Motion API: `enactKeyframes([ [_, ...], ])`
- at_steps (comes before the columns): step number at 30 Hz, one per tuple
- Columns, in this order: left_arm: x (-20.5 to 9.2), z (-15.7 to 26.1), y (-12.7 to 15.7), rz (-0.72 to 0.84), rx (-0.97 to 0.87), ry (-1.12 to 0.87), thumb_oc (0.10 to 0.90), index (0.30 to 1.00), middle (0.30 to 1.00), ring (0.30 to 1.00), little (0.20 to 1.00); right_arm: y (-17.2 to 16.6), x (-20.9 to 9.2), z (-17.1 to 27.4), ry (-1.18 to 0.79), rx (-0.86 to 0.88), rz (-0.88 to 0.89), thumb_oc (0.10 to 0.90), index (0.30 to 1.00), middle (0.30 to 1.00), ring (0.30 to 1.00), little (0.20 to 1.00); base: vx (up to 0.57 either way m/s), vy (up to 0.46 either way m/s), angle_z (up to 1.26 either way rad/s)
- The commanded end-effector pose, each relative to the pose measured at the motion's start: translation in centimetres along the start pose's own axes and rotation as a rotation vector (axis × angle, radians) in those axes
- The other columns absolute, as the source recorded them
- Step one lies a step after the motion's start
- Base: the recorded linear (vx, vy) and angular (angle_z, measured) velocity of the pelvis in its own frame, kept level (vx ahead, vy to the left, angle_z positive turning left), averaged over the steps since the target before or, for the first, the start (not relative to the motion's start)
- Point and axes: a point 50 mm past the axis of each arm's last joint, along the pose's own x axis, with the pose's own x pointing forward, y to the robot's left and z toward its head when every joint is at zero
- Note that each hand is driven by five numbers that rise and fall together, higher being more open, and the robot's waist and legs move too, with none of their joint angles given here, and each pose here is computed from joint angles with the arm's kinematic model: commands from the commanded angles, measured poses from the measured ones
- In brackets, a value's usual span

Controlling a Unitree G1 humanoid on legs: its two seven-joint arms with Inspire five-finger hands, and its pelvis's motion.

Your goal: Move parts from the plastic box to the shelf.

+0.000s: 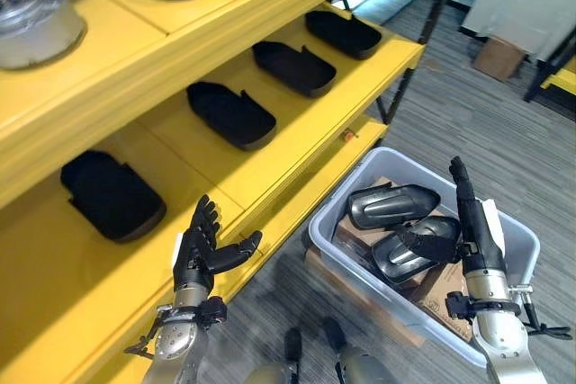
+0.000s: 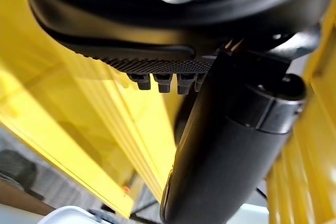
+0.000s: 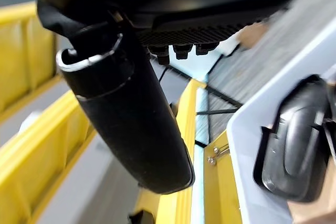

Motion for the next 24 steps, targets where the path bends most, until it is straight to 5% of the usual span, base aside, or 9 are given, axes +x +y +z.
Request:
enactKeyframes([
  [1, 0.8, 4.7, 0.6, -0.015, 0.035, -0.245, 0.900, 1.000, 1.000, 1.000, 1.000, -0.6, 2.2, 3.6, -0.209, 0.153, -0.052, 0.900, 1.000, 1.000, 1.000, 1.000, 0.05, 0.193, -0.83],
  [18, 0.6, 5.3, 1.7, 0.030, 0.076, -0.261, 0.900, 1.000, 1.000, 1.000, 1.000, -0.6, 2.0, 3.5, -0.204, 0.165, -0.063, 0.900, 1.000, 1.000, 1.000, 1.000, 0.02, 0.045, -0.82],
  [24, 0.2, 4.3, 1.5, 0.040, 0.034, -0.216, 0.900, 1.000, 1.000, 1.000, 1.000, -1.5, 1.3, 3.1, -0.179, 0.150, -0.084, 0.900, 1.000, 1.000, 1.000, 1.000, 0.12, -0.114, -0.12],
])
